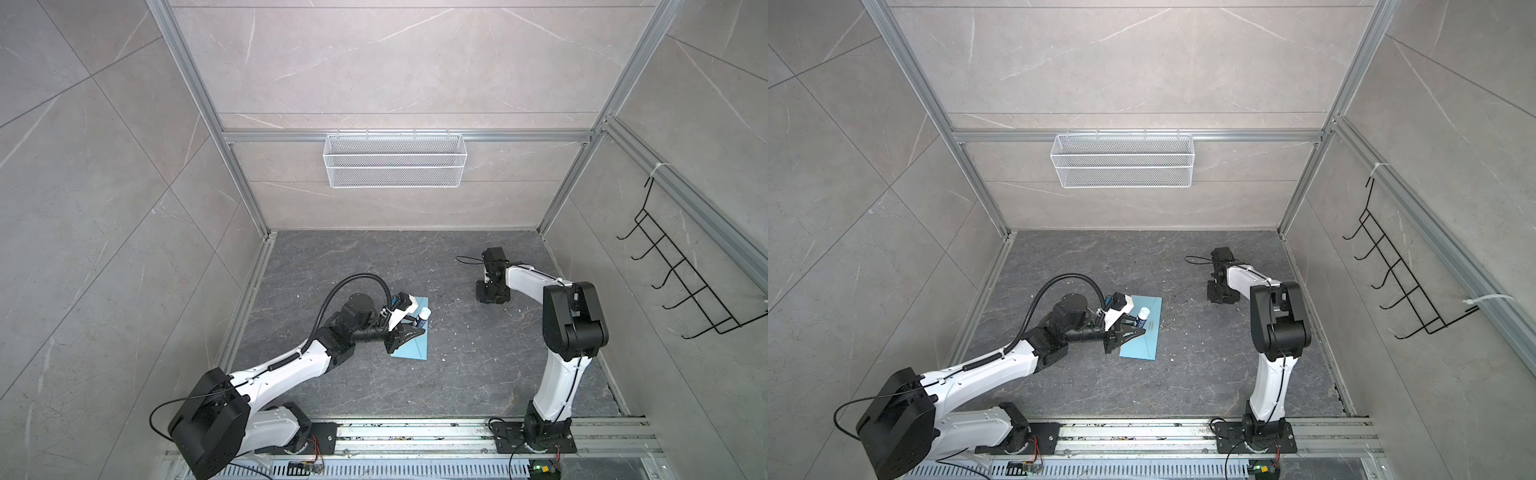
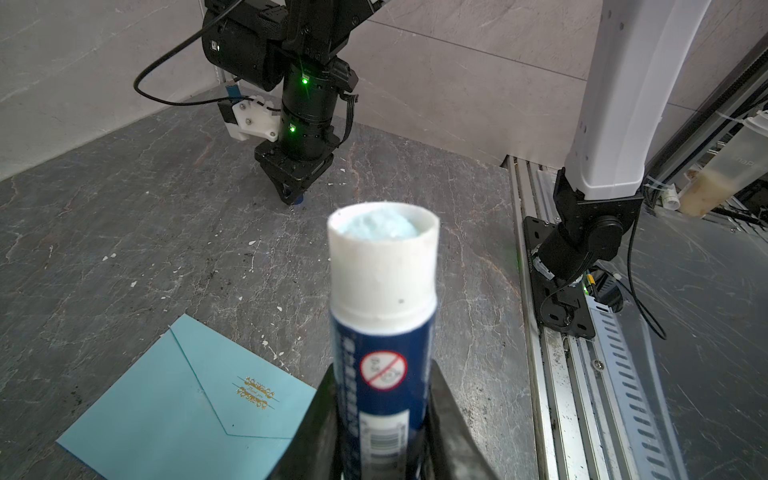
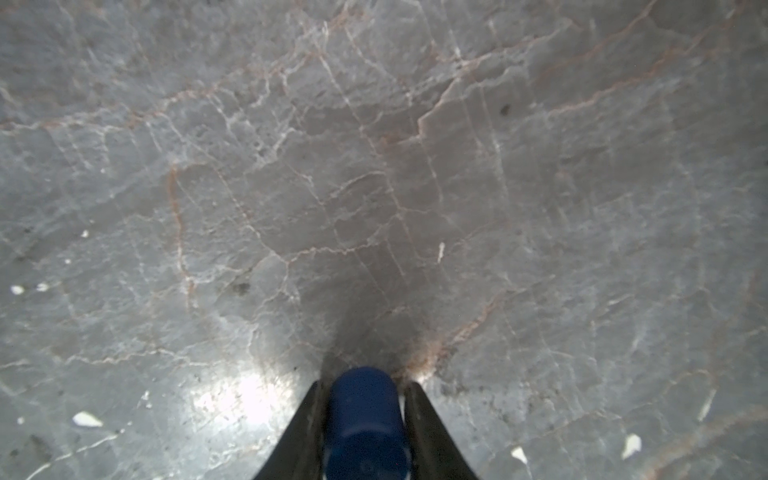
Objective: Place the letter into the envelope and seal it
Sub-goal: 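Lower the right gripper around the blue cap and close it, then lift the blue cap with the right gripper toward the left gripper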
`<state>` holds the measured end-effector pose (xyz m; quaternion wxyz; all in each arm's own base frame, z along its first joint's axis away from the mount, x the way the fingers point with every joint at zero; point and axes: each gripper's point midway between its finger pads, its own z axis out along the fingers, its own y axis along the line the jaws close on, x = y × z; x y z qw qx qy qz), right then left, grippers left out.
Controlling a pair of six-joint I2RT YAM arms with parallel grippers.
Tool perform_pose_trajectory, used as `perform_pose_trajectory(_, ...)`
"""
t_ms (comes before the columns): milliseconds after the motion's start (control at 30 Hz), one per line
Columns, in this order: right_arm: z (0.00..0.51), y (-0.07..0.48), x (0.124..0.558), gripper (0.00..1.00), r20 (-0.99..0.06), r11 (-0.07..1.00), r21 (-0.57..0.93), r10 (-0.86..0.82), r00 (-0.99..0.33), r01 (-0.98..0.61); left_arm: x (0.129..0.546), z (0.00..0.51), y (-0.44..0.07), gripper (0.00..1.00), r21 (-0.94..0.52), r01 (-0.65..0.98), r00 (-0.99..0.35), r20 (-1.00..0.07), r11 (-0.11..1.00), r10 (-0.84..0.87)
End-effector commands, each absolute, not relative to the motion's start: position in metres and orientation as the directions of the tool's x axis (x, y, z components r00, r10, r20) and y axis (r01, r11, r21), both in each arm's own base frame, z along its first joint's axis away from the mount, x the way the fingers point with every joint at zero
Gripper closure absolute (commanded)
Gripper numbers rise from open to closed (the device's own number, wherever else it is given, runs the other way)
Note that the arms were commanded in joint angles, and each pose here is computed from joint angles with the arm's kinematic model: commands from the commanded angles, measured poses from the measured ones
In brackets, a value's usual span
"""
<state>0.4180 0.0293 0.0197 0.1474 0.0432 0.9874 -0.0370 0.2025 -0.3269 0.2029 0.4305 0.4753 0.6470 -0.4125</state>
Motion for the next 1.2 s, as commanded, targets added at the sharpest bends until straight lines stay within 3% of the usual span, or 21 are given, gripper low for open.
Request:
perform_pose_trajectory(0, 0.030, 0.026, 0.424, 0.63, -0.317, 0.992, -0.076, 0.072, -0.946, 0.101, 0.205, 0.223, -0.332, 1.00, -0.096, 0.977, -0.136, -0.969, 0.189, 0.208)
perform_pose_trajectory(567, 0.040, 0.028, 0.427, 0.63, -0.336, 0.993, -0.060, 0.074, -0.939, 0.099, 0.205, 0.221, -0.333, 1.00, -0.102, 0.977, -0.140, -0.968, 0.186, 0.207)
perform_pose_trajectory(1167, 0.050, 0.029, 0.424, 0.73, -0.345, 0.994, -0.048, 0.072, -0.936, 0.094, 0.206, 0.217, -0.334, 1.00, -0.107, 0.977, -0.146, -0.966, 0.182, 0.213)
